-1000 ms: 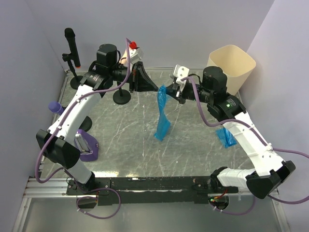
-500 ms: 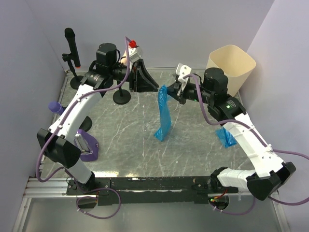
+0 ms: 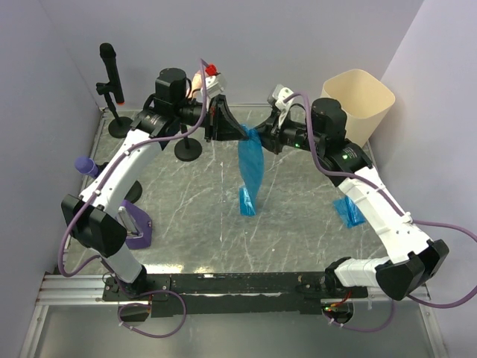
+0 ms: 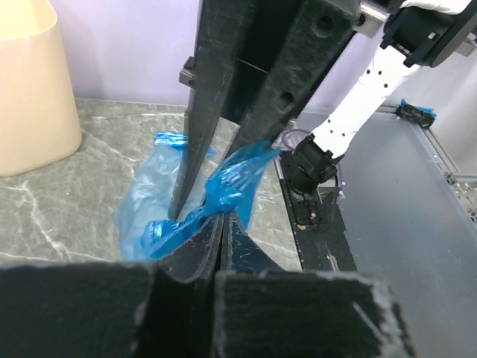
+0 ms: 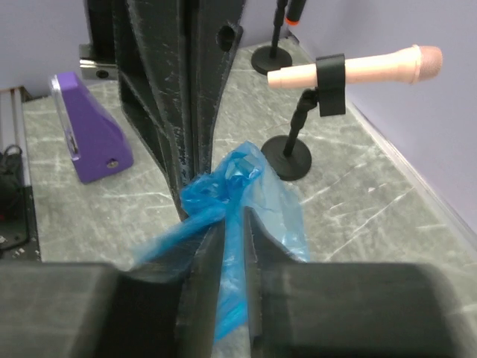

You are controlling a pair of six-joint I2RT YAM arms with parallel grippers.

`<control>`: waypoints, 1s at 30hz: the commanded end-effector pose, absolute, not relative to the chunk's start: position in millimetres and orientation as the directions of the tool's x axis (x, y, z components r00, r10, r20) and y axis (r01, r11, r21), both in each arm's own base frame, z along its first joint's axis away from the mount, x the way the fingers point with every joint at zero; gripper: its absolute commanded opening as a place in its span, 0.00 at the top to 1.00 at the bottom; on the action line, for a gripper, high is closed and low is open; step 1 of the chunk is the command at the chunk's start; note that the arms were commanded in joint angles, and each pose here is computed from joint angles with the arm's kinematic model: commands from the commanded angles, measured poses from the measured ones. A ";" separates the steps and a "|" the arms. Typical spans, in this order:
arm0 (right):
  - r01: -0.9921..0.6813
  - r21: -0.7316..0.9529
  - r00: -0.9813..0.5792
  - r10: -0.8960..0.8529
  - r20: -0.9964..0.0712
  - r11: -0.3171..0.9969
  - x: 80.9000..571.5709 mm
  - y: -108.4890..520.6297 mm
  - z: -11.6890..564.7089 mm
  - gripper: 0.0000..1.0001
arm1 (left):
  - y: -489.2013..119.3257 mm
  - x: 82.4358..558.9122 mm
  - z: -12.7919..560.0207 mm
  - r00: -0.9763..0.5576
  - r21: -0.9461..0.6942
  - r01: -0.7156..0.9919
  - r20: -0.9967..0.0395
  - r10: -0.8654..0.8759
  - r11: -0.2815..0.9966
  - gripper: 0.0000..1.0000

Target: Put the trash bags into the trash bin

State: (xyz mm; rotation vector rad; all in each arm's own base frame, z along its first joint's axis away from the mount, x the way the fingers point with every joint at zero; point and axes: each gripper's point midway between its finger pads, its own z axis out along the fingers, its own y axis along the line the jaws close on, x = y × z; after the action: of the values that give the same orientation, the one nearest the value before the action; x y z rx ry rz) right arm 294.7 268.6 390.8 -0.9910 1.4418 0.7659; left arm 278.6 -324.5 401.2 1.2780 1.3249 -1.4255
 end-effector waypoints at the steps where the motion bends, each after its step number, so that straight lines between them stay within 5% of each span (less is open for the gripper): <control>1: -0.937 -0.120 0.097 -0.086 -0.992 0.328 274.5 277.6 418.4 0.92 | -325.0 276.5 418.5 -0.066 -0.072 0.988 -0.997 0.052 -0.137 0.99; 2: -0.940 -0.119 0.095 -0.089 -0.991 0.320 272.7 276.4 416.2 1.00 | -324.6 277.5 417.6 -0.066 -0.073 0.988 -0.996 0.054 -0.134 0.99; 14: -0.962 -0.067 0.048 -0.077 -0.996 0.266 248.2 256.1 405.1 1.00 | -321.3 289.8 411.1 -0.053 -0.057 0.997 -0.996 0.078 -0.047 0.99; 15: -0.964 -0.055 0.036 -0.077 -0.996 0.259 247.8 257.1 401.1 0.97 | -321.1 288.7 412.0 -0.055 -0.059 0.997 -0.996 0.075 -0.055 0.99; 17: -0.961 -0.032 0.013 -0.071 -0.997 0.275 252.2 257.6 395.9 0.71 | -323.4 283.5 413.9 -0.065 -0.070 0.994 -0.996 0.066 -0.089 0.99; 20: -0.953 -0.004 -0.017 -0.068 -0.998 0.302 266.0 261.6 387.1 0.57 | -325.3 275.5 414.7 -0.085 -0.091 0.987 -0.995 0.055 -0.136 0.99; 24: -0.950 0.027 -0.054 -0.078 -0.996 0.312 281.0 267.5 375.3 0.59 | -325.8 273.4 410.2 -0.135 -0.143 0.980 -0.989 0.066 -0.139 0.99; 27: -0.918 0.021 -0.071 -0.113 -0.991 0.397 298.8 256.0 359.1 0.63 | -320.4 289.4 395.4 -0.125 -0.129 0.991 -0.985 0.120 -0.024 0.99; 30: -0.895 -0.012 -0.070 -0.165 -0.984 0.447 298.2 235.6 347.4 0.59 | -302.9 308.8 354.7 -0.148 -0.121 0.985 -0.959 0.242 0.126 0.74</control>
State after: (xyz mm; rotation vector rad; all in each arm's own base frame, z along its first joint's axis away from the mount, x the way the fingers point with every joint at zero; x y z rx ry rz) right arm 290.2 259.2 348.6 -0.9871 1.5346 0.9198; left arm 294.9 -323.9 384.1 1.2509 1.3961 -1.2982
